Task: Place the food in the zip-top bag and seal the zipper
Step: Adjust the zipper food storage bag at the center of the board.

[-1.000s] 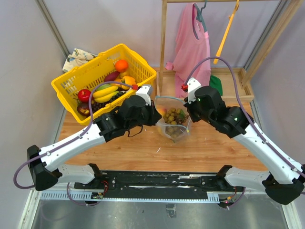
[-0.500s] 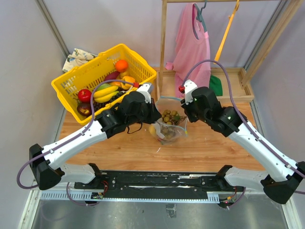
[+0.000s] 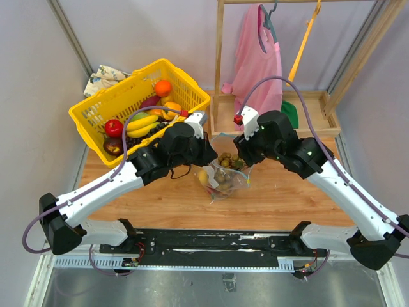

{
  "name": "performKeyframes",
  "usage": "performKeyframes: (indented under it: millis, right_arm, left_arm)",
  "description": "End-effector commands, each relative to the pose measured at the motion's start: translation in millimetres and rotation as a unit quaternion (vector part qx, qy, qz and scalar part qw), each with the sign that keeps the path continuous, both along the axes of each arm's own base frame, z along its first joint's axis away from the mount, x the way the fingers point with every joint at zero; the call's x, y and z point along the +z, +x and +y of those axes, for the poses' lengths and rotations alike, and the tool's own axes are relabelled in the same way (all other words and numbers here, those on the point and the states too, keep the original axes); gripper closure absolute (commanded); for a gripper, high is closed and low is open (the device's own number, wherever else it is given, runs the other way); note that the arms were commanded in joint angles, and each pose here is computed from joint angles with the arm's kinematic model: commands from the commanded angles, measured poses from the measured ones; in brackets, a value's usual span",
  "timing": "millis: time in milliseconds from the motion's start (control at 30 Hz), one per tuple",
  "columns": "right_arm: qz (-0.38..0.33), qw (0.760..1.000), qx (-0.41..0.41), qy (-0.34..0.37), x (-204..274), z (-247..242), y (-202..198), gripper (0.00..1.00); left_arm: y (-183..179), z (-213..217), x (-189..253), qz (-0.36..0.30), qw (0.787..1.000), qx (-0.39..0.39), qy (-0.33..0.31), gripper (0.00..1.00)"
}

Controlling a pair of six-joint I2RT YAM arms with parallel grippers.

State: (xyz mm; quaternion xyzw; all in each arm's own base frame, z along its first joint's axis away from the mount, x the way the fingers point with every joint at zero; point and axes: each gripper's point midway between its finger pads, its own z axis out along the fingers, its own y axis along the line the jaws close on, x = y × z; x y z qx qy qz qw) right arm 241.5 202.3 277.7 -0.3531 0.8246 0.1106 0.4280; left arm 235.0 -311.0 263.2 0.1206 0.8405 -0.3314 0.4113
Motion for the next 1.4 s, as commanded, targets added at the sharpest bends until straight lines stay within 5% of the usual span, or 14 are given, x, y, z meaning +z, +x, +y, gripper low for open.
performKeyframes:
  millis: [0,667,1367]
  right_arm:
    - [0.058,0.994,0.080,-0.039,-24.4,6.4,-19.9,0.47]
    - [0.159,0.975,0.113,-0.104,-93.9,-7.8,-49.3,0.33]
    - [0.179,0.972,0.071,-0.133,-128.2,-20.2,-52.9,0.54]
  left_arm:
    - [0.0,0.6,22.6,-0.034,0.999,-0.015,-0.013,1.00]
    - [2.7,-1.8,32.0,-0.054,0.998,-0.025,-0.011,1.00]
    - [3.6,-6.6,32.7,-0.048,0.998,-0.026,-0.020,1.00]
